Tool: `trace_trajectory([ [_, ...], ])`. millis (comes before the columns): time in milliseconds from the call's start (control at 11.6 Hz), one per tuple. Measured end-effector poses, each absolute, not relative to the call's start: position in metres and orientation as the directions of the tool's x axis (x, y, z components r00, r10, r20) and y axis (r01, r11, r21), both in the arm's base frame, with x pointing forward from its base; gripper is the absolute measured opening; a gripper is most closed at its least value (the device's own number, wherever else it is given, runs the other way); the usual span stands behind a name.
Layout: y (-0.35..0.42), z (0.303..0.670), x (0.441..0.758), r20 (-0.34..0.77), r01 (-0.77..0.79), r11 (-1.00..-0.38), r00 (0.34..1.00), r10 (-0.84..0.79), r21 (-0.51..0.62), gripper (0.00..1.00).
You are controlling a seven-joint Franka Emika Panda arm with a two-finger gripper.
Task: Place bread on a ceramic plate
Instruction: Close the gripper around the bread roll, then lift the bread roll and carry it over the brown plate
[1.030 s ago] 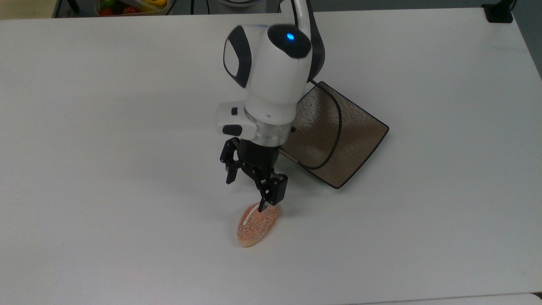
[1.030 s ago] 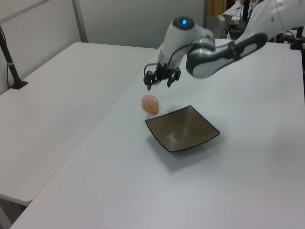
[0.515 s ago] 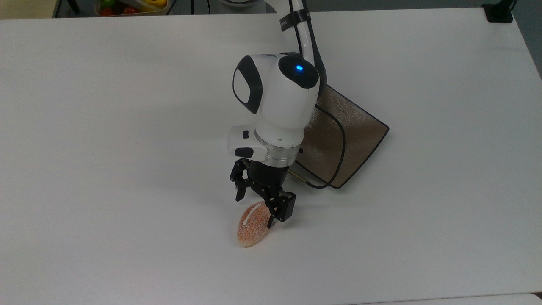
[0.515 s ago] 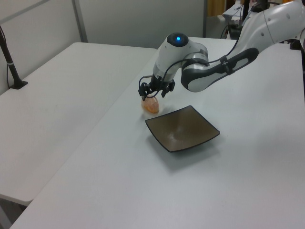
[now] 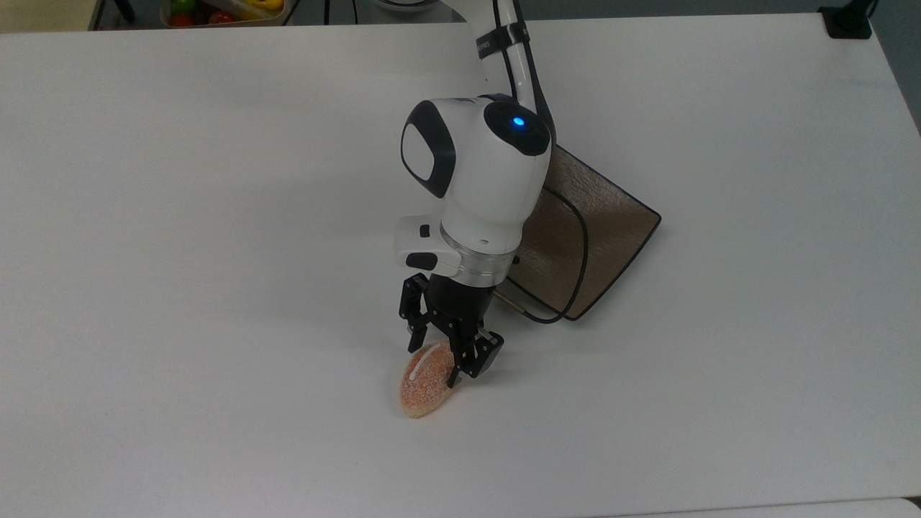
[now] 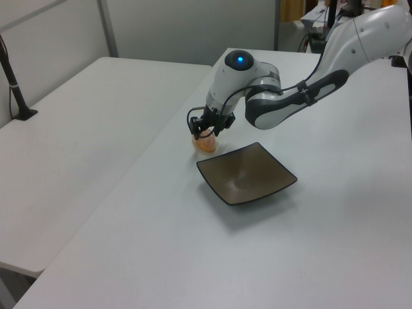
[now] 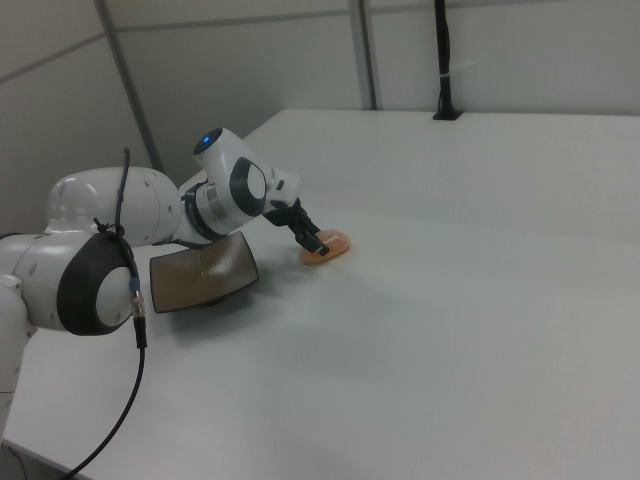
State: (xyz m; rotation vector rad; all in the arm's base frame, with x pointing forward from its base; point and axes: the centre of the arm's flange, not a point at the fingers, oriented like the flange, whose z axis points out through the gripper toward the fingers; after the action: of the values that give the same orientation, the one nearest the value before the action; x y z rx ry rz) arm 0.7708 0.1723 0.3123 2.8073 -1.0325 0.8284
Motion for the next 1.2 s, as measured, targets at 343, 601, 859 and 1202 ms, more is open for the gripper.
trace_trajectory([
  [343, 0.180, 0.312, 0.769, 0.503, -0.606, -0.782, 0.637, -0.585, -0.142, 0.44],
  [601, 0.177, 0.320, 0.770, 0.508, -0.609, -0.779, 0.628, -0.589, -0.150, 0.42],
  [859, 0.160, 0.374, 0.768, 0.538, -0.606, -0.773, 0.596, -0.596, -0.186, 0.42],
  [1202, 0.174, 0.422, 0.713, 0.498, -0.535, -0.825, 0.674, -0.546, -0.180, 0.42],
])
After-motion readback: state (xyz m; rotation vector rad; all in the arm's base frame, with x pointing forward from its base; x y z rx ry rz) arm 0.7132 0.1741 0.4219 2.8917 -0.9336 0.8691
